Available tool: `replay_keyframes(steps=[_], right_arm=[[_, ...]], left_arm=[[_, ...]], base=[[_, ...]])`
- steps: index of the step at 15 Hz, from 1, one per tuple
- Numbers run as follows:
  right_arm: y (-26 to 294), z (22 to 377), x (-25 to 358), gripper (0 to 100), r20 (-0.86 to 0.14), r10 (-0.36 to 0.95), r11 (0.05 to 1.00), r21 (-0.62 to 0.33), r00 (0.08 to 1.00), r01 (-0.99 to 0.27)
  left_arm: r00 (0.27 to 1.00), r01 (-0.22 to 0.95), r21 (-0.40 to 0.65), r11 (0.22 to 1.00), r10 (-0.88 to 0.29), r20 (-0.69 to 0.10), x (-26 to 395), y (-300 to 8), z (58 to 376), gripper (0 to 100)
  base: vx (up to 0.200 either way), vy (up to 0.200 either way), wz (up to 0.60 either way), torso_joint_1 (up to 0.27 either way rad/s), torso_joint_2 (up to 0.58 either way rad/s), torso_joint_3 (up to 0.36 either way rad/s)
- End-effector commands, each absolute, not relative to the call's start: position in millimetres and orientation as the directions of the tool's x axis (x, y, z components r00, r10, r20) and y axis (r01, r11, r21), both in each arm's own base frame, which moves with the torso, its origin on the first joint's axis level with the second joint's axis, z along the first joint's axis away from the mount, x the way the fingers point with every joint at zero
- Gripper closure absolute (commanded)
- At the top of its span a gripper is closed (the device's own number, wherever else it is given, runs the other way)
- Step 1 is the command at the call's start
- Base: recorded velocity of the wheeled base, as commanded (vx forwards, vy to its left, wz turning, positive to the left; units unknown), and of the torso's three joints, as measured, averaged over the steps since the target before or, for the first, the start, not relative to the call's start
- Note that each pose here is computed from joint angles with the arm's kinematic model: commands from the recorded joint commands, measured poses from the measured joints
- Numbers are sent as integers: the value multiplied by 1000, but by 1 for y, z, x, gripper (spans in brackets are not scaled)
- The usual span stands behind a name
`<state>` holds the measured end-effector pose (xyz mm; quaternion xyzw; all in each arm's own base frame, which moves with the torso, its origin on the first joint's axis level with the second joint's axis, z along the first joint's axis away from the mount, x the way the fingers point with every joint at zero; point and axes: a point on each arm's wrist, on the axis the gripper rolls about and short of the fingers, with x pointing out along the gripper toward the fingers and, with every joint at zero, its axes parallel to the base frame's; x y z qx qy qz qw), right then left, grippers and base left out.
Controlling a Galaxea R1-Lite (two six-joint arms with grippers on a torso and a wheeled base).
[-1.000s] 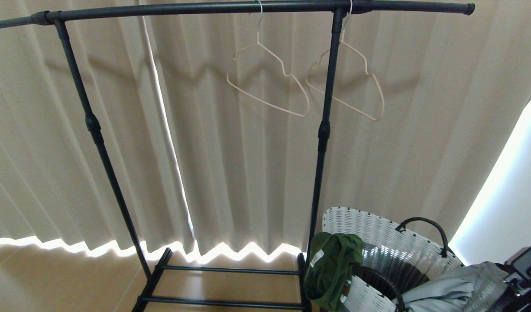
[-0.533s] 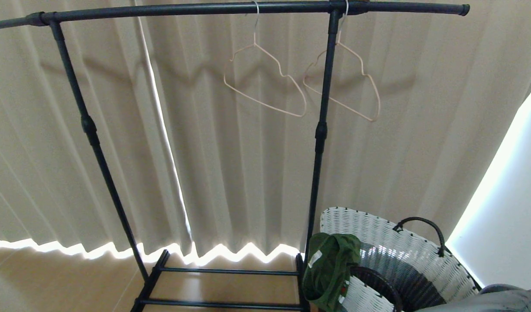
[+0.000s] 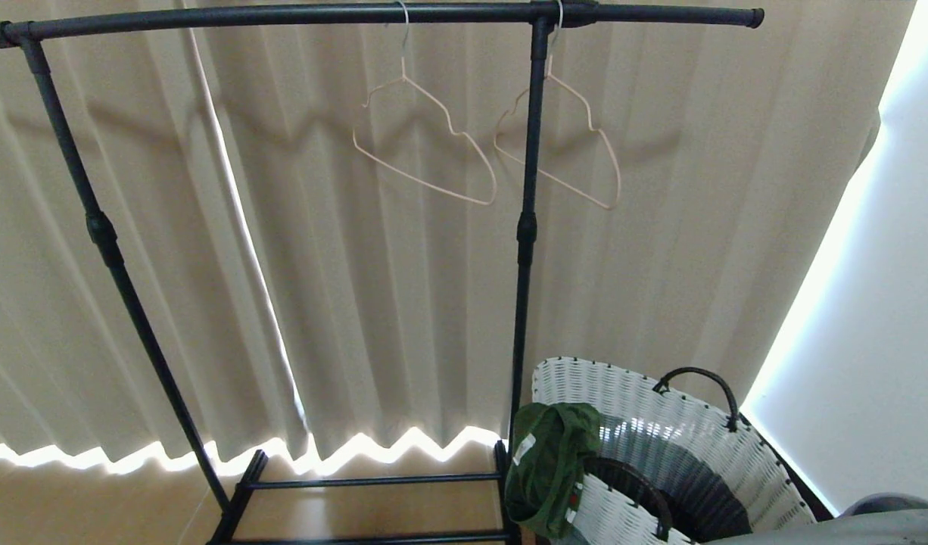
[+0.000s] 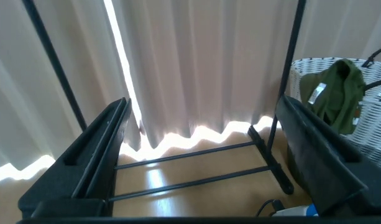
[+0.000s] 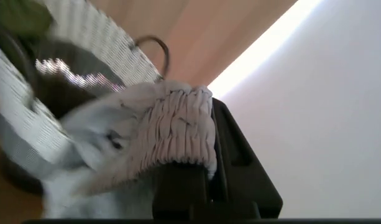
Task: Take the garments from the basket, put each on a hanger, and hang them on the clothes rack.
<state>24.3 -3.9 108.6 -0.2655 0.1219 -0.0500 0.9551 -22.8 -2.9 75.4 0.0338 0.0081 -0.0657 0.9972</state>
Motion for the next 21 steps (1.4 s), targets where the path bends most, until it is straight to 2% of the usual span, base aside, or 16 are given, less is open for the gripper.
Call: replay_keyframes(steps=[1, 2, 4, 9, 15, 21], right_arm=[[-3, 117, 30, 100, -212, -109, 898, -440, 971, 5], [-3, 122, 33, 100, -211, -63, 924, -382, 975, -23], [-3, 129, 38, 100, -217, -36, 942, -332, 976, -39], [-4, 129, 49, 100, -275, -20, 945, -318, 961, -71], [-4, 131, 56, 100, -304, -13, 946, -314, 953, -87], [-2, 138, 65, 100, -318, 28, 941, -311, 948, -132]], left_arm=[[991, 131, 66, 989, -130, -21, -23, -3, 76, 0], [991, 131, 66, 989, -130, -21, -23, -3, 76, 0], [991, 131, 66, 989, -130, -21, -23, -3, 76, 0], [991, 133, 71, 989, -132, -21, -23, -3, 76, 0], [991, 133, 80, 988, -132, -21, -23, -3, 76, 0], [991, 134, 79, 988, -133, -20, -23, -3, 75, 0]], base=[[-200, 0, 0, 12, 7, 2], [-200, 0, 0, 7, 2, -7], [-200, 0, 0, 0, 0, 5], [-200, 0, 0, -2, 1, 4], [0, 0, 0, 0, 0, 0], [0, 200, 0, 4, 3, 2]])
